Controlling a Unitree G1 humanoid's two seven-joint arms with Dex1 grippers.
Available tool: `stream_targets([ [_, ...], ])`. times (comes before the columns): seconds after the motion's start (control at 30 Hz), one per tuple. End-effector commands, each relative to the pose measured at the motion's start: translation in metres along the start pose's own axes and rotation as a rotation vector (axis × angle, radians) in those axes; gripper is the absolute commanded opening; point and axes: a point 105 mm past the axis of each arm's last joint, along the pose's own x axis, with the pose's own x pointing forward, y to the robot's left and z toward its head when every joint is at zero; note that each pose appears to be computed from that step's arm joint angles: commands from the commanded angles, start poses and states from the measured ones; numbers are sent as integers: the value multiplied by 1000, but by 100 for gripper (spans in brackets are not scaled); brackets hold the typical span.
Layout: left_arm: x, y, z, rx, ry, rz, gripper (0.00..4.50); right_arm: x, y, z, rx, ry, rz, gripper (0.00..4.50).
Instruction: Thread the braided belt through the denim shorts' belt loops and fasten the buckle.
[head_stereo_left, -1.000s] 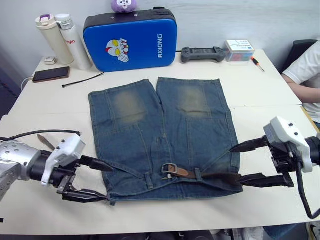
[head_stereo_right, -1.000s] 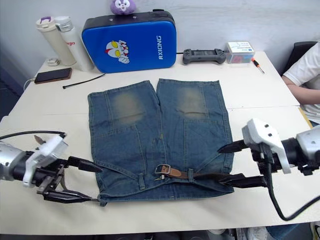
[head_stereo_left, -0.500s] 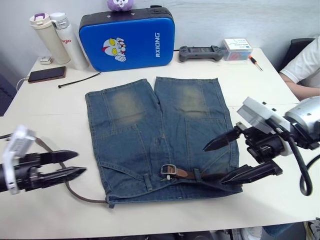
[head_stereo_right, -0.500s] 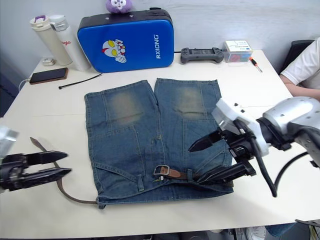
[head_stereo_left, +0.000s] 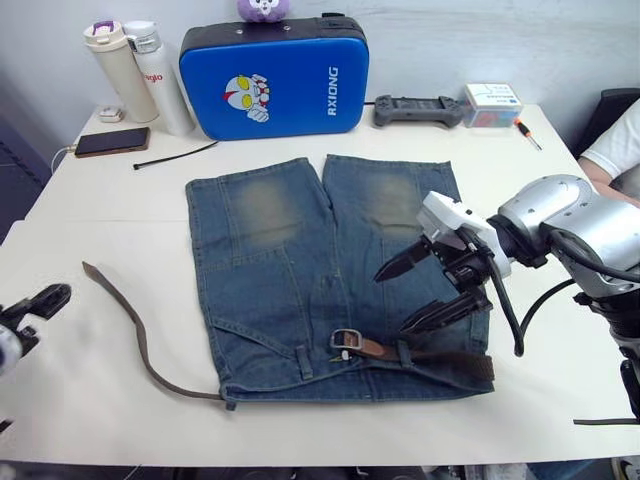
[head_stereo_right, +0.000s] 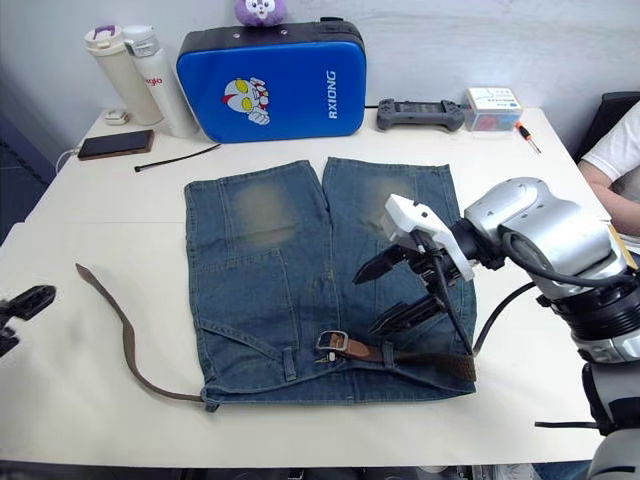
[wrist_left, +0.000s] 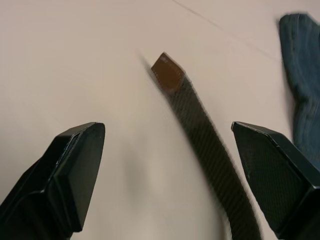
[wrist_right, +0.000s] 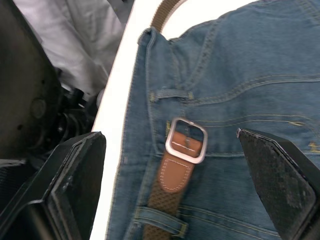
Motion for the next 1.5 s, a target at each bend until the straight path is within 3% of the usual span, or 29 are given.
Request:
stream_targets([
  [0.03,5,-6,9,-2,-47,91,444,-10,13,10,-44,-14,21,447],
  [0.33,44,-27,-34,-46,155,147,444,-12,23,4,-42,-9,-72,447],
  [0.43,47,-27,-43,-44,188,177,377,-14,27,9,-47,-33,-86,450],
  [0.47,47,-26,-43,-48,185,188,327,-14,27,10,-47,-39,-92,450],
  [0.53,47,-25,-33,-39,158,202,246,-15,26,11,-46,-39,-106,450],
  [0.6,43,-33,-7,94,71,167,164,-16,22,12,-40,-46,-134,450],
  [0.73,37,-94,34,385,-123,-99,3,-18,10,11,-69,-40,-209,450],
  [0.8,22,-142,41,648,-219,-316,3,-20,4,11,-93,-29,-259,450],
  [0.87,7,-181,26,944,-263,-509,3,-22,-4,13,-126,-26,-317,450],
  [0.97,-8,-208,6,1152,-285,-728,3,-26,-12,17,-167,-37,-395,450],
  [1.2,-29,-242,-17,1322,-372,-1081,3,-25,-21,29,-279,-55,-525,450],
  [1.5,-45,-249,-53,1401,-276,-1435,3,0,-36,44,-426,-116,-631,450],
])
